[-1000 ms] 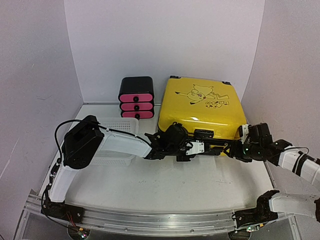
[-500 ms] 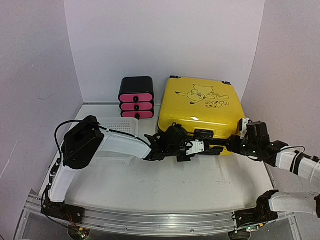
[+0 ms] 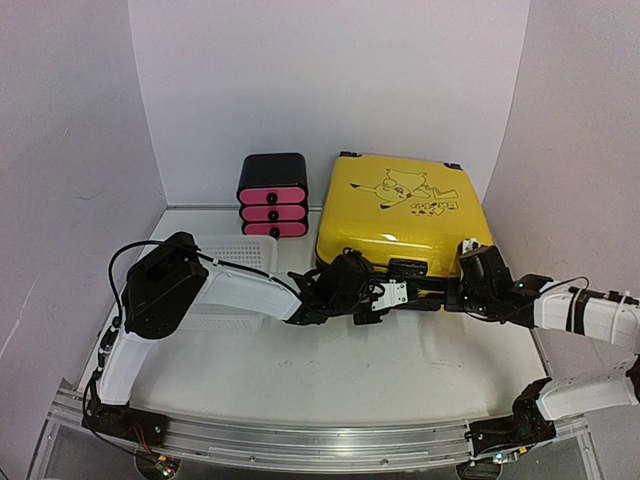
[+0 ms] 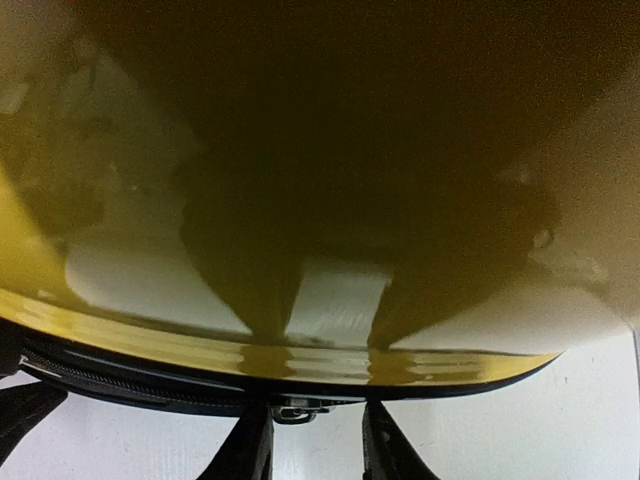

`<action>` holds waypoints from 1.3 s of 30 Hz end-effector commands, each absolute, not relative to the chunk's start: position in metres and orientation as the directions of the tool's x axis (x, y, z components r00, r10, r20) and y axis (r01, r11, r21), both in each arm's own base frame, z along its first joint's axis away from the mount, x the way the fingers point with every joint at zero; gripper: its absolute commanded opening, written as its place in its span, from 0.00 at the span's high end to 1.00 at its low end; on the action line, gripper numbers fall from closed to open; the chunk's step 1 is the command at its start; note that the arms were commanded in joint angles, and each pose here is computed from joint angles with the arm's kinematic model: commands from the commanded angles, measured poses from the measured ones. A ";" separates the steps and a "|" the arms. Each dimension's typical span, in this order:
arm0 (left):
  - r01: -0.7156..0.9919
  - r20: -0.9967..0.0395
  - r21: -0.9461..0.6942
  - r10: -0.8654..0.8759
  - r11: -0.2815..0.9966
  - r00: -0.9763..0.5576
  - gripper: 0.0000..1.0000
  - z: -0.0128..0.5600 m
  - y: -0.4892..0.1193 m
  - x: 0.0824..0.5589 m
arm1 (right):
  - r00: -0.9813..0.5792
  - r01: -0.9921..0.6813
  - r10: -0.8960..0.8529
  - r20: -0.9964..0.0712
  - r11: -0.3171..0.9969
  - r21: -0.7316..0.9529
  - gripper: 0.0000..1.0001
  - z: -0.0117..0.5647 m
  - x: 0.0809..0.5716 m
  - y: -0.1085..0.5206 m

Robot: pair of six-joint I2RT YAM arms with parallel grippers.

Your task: Open, take out, and arrange the luggage

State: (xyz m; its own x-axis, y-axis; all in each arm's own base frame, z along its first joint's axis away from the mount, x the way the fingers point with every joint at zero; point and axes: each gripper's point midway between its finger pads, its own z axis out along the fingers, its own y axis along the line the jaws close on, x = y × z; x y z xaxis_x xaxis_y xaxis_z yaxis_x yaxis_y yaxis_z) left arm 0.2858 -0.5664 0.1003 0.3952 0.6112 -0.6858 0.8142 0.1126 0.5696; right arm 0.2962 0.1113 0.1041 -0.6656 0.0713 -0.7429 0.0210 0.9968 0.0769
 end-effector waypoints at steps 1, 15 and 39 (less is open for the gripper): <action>0.830 -0.632 0.542 0.716 0.135 0.296 0.78 0.074 -0.536 0.294 | -0.605 0.173 0.094 -0.791 0.985 -0.015 0.76 0.125 0.306 0.084; 0.810 -0.601 0.558 0.760 0.180 0.246 0.80 0.061 -0.522 0.304 | -0.617 0.200 0.130 -0.776 0.980 0.005 1.00 0.124 0.289 0.049; 0.817 -0.601 0.552 0.758 0.166 0.252 0.80 0.064 -0.516 0.298 | -0.658 -0.167 0.129 -0.742 0.935 0.312 0.41 0.129 0.287 0.126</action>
